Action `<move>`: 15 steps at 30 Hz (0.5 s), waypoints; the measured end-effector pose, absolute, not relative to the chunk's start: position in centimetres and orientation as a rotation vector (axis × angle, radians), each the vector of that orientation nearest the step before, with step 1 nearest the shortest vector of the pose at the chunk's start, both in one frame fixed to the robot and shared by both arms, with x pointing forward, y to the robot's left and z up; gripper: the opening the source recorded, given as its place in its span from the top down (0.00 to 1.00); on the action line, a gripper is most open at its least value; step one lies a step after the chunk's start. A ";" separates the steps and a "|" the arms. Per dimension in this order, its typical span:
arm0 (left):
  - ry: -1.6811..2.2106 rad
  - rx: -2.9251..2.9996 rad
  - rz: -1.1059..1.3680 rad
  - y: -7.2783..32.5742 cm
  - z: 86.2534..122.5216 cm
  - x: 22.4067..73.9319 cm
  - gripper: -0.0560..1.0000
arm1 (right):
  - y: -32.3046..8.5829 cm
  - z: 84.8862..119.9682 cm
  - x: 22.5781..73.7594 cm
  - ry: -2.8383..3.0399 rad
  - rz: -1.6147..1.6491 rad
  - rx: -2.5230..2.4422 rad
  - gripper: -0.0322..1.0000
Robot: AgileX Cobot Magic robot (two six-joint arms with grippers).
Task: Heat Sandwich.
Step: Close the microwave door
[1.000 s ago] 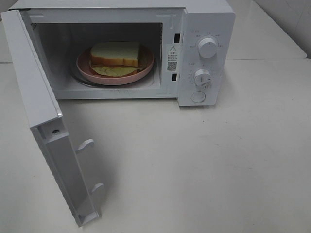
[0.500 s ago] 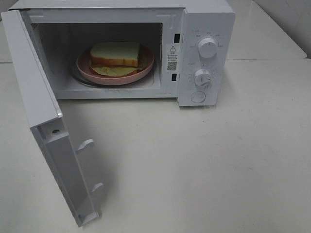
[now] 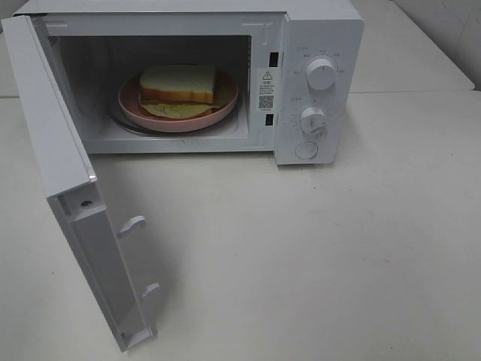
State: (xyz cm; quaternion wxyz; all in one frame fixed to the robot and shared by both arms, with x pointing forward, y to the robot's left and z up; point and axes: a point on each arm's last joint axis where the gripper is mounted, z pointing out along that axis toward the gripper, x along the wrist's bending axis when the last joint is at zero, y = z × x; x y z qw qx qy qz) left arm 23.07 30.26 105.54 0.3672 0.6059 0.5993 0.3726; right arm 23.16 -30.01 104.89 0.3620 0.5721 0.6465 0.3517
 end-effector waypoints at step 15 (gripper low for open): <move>1.540 1.557 0.957 30.3 105.5 23.1 0.01 | -30.0 104.9 23.2 1.662 0.904 1.475 0.23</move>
